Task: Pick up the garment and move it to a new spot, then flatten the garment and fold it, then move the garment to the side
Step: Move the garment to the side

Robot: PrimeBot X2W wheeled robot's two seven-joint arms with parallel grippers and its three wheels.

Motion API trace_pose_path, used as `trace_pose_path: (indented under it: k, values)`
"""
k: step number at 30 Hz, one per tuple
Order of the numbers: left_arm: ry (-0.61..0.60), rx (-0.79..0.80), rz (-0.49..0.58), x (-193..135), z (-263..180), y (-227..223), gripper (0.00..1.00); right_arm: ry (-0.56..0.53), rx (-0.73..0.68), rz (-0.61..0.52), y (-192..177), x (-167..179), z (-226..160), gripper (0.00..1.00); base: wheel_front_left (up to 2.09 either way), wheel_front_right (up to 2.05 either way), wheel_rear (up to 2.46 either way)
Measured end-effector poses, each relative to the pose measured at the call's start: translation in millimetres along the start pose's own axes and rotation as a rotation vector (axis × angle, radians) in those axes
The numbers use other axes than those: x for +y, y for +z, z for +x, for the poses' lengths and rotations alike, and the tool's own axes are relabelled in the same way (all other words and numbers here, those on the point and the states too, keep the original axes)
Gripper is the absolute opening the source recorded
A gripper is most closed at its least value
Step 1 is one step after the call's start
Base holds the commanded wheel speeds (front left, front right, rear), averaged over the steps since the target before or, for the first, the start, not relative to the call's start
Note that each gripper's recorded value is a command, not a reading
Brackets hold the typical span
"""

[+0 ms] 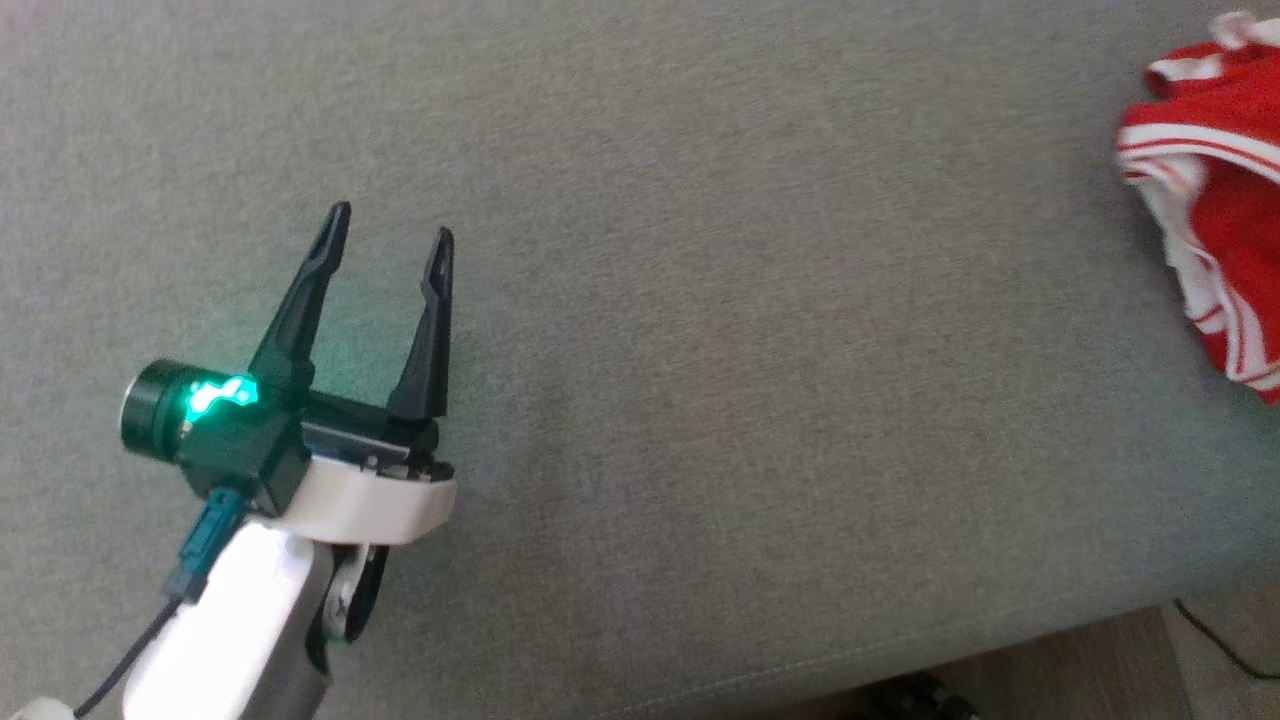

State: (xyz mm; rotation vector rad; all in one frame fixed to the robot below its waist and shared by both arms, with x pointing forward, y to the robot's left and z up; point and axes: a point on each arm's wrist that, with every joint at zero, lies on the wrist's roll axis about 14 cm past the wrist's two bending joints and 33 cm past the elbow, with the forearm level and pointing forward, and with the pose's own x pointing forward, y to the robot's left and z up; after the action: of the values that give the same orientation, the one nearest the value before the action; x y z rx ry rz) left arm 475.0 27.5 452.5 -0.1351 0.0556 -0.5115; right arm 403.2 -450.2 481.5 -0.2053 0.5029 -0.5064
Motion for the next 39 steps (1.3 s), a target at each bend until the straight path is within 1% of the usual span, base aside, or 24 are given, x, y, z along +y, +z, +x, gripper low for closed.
trace_pose_path:
  k: [1, 2, 4, 6, 11, 13, 15, 19, 23, 29, 35, 39]
  values:
    - [0.006, 0.002, 0.001, 2.9, 0.8, -1.4, 1.0, -0.019, 0.029, 0.004, -7.1, -2.7, 3.1, 0.96, 0.0, 0.0, 0.0]
    - [0.01, 0.003, 0.001, 5.6, 1.6, -2.8, 1.0, -0.031, 0.04, 0.017, -11.9, -2.2, 5.4, 1.0, 0.0, 0.0, 0.0]
    - [0.016, 0.005, -0.002, 9.2, 2.4, -6.1, 1.0, -0.06, 0.075, 0.033, -23.7, -1.6, 8.9, 1.0, 0.0, 0.0, 0.0]
    - [0.018, 0.015, -0.003, 11.3, 2.4, -11.0, 1.0, -0.071, 0.082, 0.041, -30.1, 2.5, 10.0, 1.0, 0.0, 0.0, 0.0]
    - [0.02, 0.018, 0.004, 12.7, 1.5, -12.0, 1.0, -0.119, 0.131, 0.095, -49.1, -0.2, 2.0, 1.0, 0.0, 0.0, 0.0]
    - [0.022, 0.015, 0.006, 12.6, 0.6, -10.7, 1.0, -0.115, 0.127, 0.111, -50.2, 2.9, -0.6, 1.0, 0.0, 0.0, 0.0]
    - [0.029, 0.004, 0.012, 13.0, -1.7, -5.3, 1.0, -0.092, 0.114, 0.122, -53.5, 13.2, -9.2, 1.0, 0.0, 0.0, 0.0]
    - [0.058, -0.019, 0.02, 13.5, -9.7, 8.6, 1.0, 0.0, 0.07, 0.16, -64.9, 45.5, -36.3, 1.0, 0.0, 0.0, 0.0]
    - [0.108, -0.006, 0.023, 16.6, -31.3, 12.3, 1.0, 0.136, 0.001, 0.197, -63.5, 88.3, -67.2, 1.0, 0.0, 0.0, 0.0]
    - [0.2, 0.029, 0.021, 25.3, -69.6, 11.5, 1.0, 0.327, -0.149, 0.259, -33.7, 141.0, -106.9, 1.0, 0.0, 0.0, 0.0]
    - [0.314, 0.024, 0.019, 45.1, -102.3, 19.2, 1.0, 0.535, -0.292, 0.301, 4.0, 198.5, -140.8, 1.0, 0.0, 0.0, 0.0]
    - [0.393, 0.018, 0.026, 59.6, -124.9, 23.2, 1.0, 0.638, -0.371, 0.314, 24.6, 225.9, -161.4, 1.0, 0.0, 0.0, 0.0]
